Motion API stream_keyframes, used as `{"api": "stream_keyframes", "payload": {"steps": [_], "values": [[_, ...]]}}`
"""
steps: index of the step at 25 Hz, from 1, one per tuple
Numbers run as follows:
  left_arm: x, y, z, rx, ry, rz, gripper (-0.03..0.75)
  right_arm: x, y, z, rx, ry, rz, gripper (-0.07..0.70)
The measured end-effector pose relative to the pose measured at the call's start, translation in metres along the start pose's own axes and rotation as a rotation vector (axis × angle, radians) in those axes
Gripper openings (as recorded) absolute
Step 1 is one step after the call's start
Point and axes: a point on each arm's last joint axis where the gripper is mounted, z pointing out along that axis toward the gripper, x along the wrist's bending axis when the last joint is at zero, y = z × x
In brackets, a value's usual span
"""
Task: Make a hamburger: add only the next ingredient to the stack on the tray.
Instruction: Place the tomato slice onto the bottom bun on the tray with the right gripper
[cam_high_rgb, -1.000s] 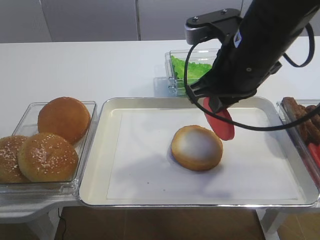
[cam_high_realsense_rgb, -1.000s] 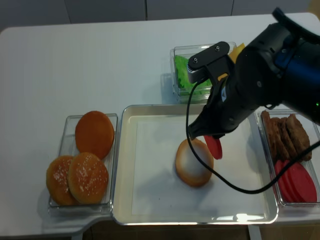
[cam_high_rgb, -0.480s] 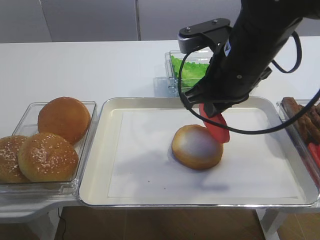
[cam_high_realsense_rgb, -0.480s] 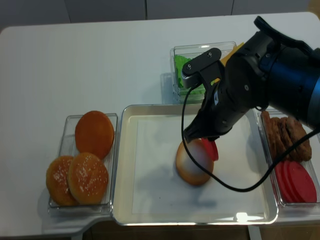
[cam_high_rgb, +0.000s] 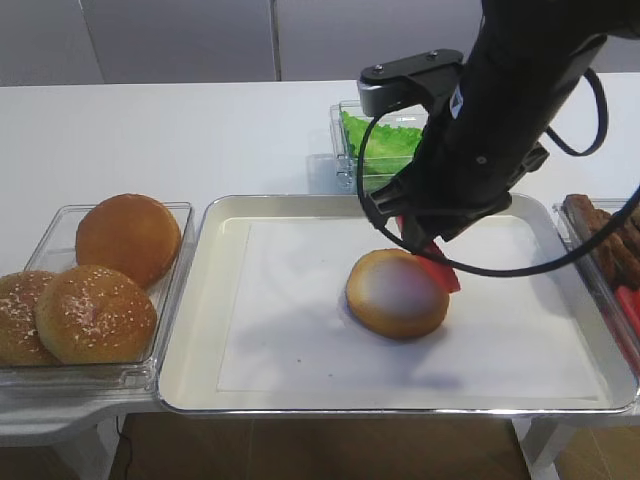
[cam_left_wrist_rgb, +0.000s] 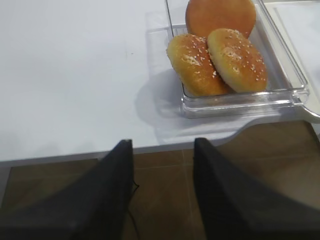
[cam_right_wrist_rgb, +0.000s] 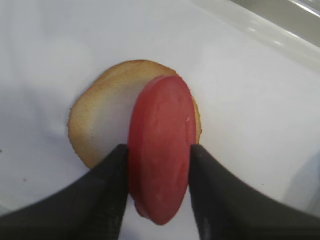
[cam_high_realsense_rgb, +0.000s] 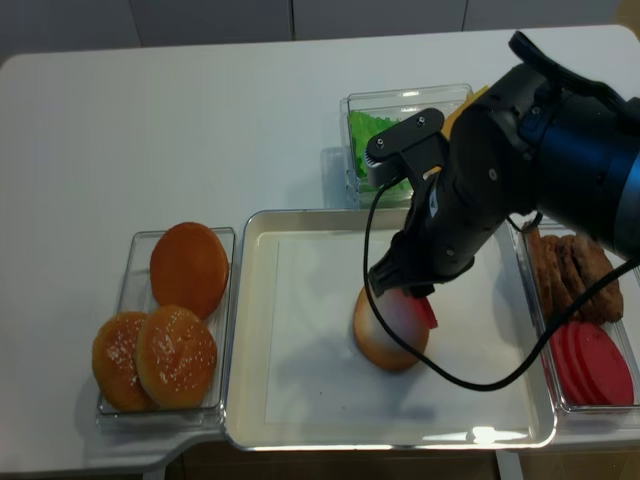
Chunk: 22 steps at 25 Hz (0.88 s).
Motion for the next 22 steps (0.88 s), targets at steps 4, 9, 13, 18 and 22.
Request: {"api": "stream_keyframes", "payload": {"steps": [4,9,13,18,22], "values": [[0.0000,0.0000,0.0000,0.000,0.000,0.000,0.301,0.0022,-0.0008,-0.0001,0.010,0.024,0.019,0.370],[0.0000,0.0000,0.0000,0.000,0.000,0.000,0.301,0.0038,-0.0023,-0.0002,0.026,0.041,0.031,0.453],[0.0000,0.0000,0.0000,0.000,0.000,0.000,0.301,0.0041,-0.0026,-0.0002,0.030,0.044,0.033,0.527],[0.0000,0.0000,0.0000,0.000,0.000,0.000,0.300,0.0056,-0.0032,-0.0003,0.037,0.060,0.044,0.549],[0.0000,0.0000,0.0000,0.000,0.000,0.000,0.300,0.0029,-0.0017,-0.0051,0.056,0.059,0.030,0.537]]}}
